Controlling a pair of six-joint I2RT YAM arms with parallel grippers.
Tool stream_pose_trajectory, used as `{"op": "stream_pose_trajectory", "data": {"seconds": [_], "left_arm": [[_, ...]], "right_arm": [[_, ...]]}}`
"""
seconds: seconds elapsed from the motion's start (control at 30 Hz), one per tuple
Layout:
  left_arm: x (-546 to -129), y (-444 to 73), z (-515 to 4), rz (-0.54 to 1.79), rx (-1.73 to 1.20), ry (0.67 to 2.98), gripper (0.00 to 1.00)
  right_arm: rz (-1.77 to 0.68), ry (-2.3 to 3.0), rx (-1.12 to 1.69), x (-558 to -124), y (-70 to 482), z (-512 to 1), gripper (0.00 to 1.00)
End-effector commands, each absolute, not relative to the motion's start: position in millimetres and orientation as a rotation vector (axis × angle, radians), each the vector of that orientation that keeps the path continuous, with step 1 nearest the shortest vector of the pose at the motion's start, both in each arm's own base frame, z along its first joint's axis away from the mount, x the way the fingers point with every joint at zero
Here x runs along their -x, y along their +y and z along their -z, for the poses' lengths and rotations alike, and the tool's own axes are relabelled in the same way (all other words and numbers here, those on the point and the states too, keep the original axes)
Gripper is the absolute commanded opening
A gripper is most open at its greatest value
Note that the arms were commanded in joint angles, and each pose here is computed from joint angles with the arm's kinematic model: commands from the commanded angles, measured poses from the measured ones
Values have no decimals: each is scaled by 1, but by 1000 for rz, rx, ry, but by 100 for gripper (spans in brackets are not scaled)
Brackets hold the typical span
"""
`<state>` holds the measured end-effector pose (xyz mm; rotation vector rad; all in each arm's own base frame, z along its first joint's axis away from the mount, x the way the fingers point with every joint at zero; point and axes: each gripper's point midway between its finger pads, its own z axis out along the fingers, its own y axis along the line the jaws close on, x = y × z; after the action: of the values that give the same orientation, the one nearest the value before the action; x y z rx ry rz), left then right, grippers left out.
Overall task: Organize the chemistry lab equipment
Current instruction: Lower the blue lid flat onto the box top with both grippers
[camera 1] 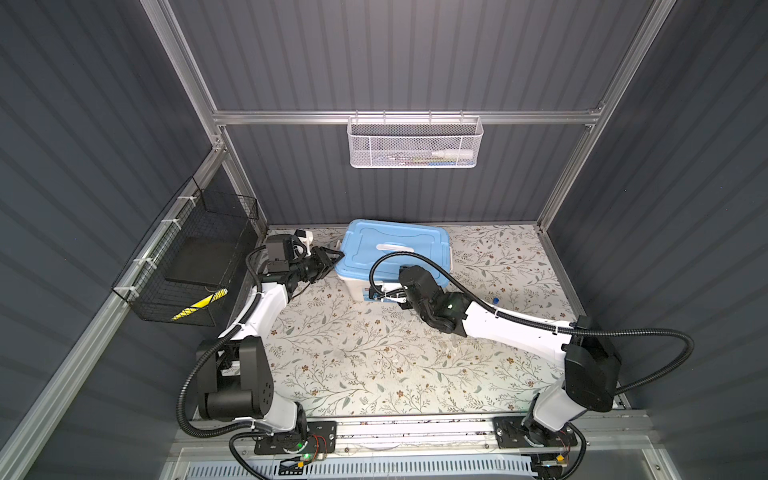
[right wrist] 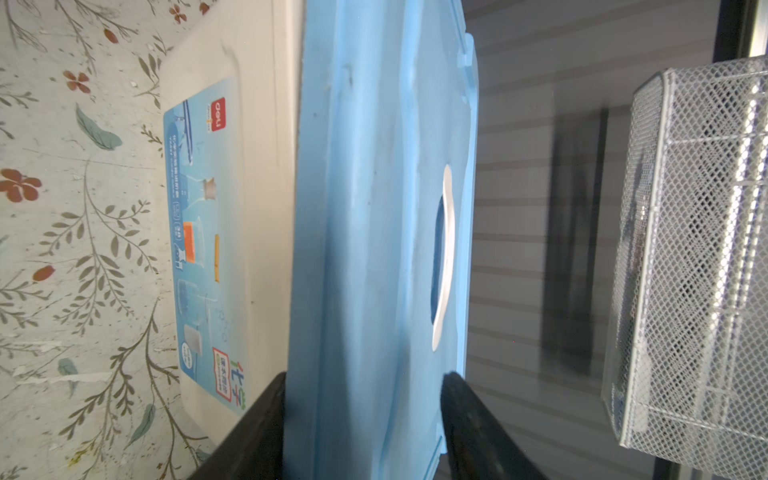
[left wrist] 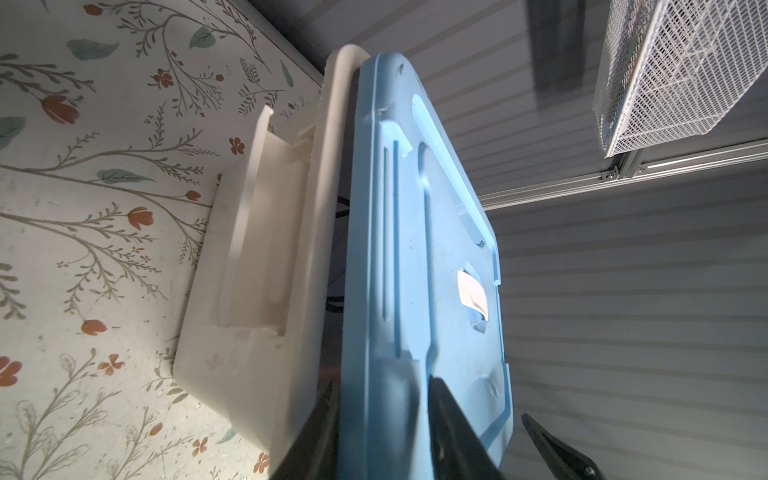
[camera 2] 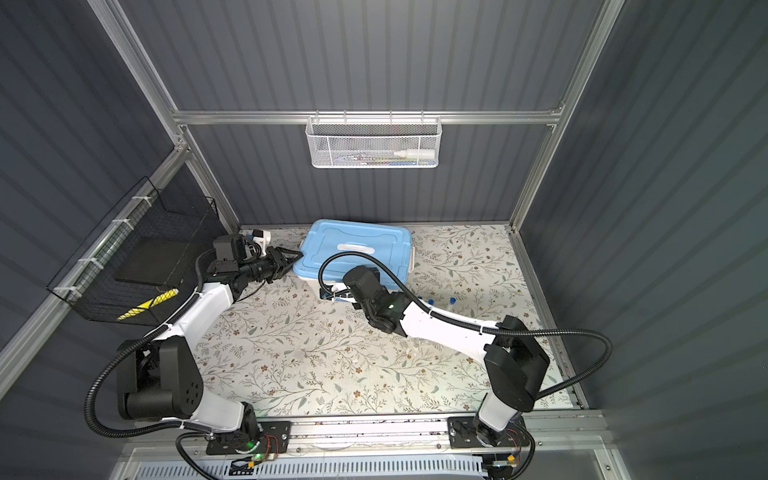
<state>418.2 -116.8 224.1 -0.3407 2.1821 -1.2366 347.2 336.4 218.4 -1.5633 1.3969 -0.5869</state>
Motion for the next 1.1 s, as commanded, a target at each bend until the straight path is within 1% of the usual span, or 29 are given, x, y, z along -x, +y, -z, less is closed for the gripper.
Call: {"op": "stream_pose_trajectory", "data": {"seconds": [0.0, 0.3, 0.63, 1.07], "left_arm": [[-419, -119, -221, 1230, 326, 2175, 36], [-420, -118, -216, 1218, 331, 2177, 37], [-420, -114, -210, 1187, 350, 2188, 37], [-419, -112, -205, 1159, 353, 2202, 38]], "right_arm": [[517, 1438, 1539, -347, 335, -228, 60], [423, 1514, 1493, -348, 328, -231, 63], [345, 1548, 1505, -344, 331, -226, 67], [265, 1611, 1448, -352, 328, -231, 70]]}}
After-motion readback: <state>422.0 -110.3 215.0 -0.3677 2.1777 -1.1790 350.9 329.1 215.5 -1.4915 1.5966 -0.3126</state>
